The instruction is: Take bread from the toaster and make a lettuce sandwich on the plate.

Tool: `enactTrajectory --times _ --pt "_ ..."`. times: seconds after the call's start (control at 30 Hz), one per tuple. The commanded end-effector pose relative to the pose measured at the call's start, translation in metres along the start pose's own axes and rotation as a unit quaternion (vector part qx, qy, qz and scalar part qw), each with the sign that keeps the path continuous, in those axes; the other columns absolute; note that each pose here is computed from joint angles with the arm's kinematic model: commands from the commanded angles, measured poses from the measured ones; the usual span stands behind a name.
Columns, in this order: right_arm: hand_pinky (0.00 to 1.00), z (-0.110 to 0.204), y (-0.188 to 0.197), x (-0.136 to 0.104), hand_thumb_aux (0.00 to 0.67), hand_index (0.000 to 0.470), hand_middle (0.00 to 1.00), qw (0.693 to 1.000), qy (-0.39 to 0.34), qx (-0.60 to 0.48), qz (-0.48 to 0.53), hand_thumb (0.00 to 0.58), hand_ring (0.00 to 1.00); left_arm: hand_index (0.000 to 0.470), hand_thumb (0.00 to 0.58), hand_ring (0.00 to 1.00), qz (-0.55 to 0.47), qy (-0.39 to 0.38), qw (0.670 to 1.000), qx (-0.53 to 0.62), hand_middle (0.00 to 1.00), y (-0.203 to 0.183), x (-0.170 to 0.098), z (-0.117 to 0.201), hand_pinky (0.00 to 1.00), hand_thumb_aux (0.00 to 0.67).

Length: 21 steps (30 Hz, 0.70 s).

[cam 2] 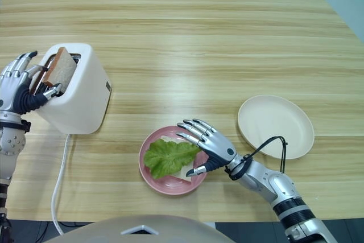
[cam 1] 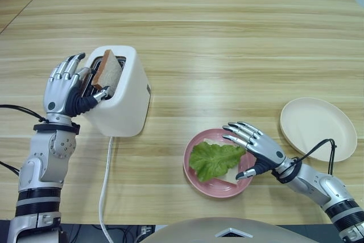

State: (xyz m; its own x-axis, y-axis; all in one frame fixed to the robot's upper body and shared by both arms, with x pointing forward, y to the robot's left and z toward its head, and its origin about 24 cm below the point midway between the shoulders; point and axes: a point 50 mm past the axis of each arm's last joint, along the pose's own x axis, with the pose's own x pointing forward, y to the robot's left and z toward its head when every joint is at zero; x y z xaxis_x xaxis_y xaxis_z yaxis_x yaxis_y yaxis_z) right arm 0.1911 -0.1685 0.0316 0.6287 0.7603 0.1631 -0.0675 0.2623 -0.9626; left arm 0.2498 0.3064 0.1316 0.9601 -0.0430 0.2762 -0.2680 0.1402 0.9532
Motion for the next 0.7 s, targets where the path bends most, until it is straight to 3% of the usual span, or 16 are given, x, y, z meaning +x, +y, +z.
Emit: enactTrajectory --times 0.03,0.1,0.13,0.17,0.33,0.5,0.7 --pt "0.00 0.002 0.002 -0.001 0.000 0.000 0.00 1.000 0.004 0.003 0.001 0.000 0.00 0.470 0.580 0.13 -0.062 -0.022 0.998 0.015 0.13 -0.010 -0.002 0.003 0.13 0.670" --pt "0.00 0.002 0.002 -0.001 0.000 0.000 0.00 1.000 0.005 0.003 -0.002 0.000 0.00 0.470 0.580 0.29 -0.077 -0.038 0.996 0.013 0.29 -0.012 -0.004 0.007 0.29 0.670" --pt "0.00 0.002 0.002 -0.001 0.000 0.000 0.00 1.000 0.005 0.004 -0.002 0.000 0.00 0.470 0.580 0.58 -0.084 -0.045 0.995 0.011 0.58 -0.014 -0.005 0.009 0.58 0.670" --pt "0.00 0.002 0.002 -0.001 0.000 0.000 0.00 1.000 0.005 0.004 -0.003 0.000 0.00 0.470 0.580 0.70 -0.088 -0.052 0.995 0.006 0.70 -0.015 -0.006 0.010 0.70 0.670" --pt "0.00 -0.001 0.001 0.000 0.000 0.000 0.00 1.000 0.021 0.002 -0.022 0.000 0.00 0.470 0.580 1.00 0.019 -0.036 0.999 -0.009 1.00 -0.005 0.003 0.010 1.00 0.670" --pt "0.00 -0.016 -0.003 0.002 0.000 0.000 0.00 0.992 0.075 -0.026 -0.096 0.000 0.00 0.470 0.580 1.00 0.185 0.003 0.983 -0.010 1.00 0.015 0.014 0.006 1.00 0.670" --pt "0.00 -0.026 -0.013 -0.002 0.000 0.000 0.00 0.968 0.126 -0.061 -0.208 0.000 0.00 0.470 0.580 1.00 0.383 -0.038 0.920 -0.075 1.00 0.036 0.023 0.034 1.00 0.670"
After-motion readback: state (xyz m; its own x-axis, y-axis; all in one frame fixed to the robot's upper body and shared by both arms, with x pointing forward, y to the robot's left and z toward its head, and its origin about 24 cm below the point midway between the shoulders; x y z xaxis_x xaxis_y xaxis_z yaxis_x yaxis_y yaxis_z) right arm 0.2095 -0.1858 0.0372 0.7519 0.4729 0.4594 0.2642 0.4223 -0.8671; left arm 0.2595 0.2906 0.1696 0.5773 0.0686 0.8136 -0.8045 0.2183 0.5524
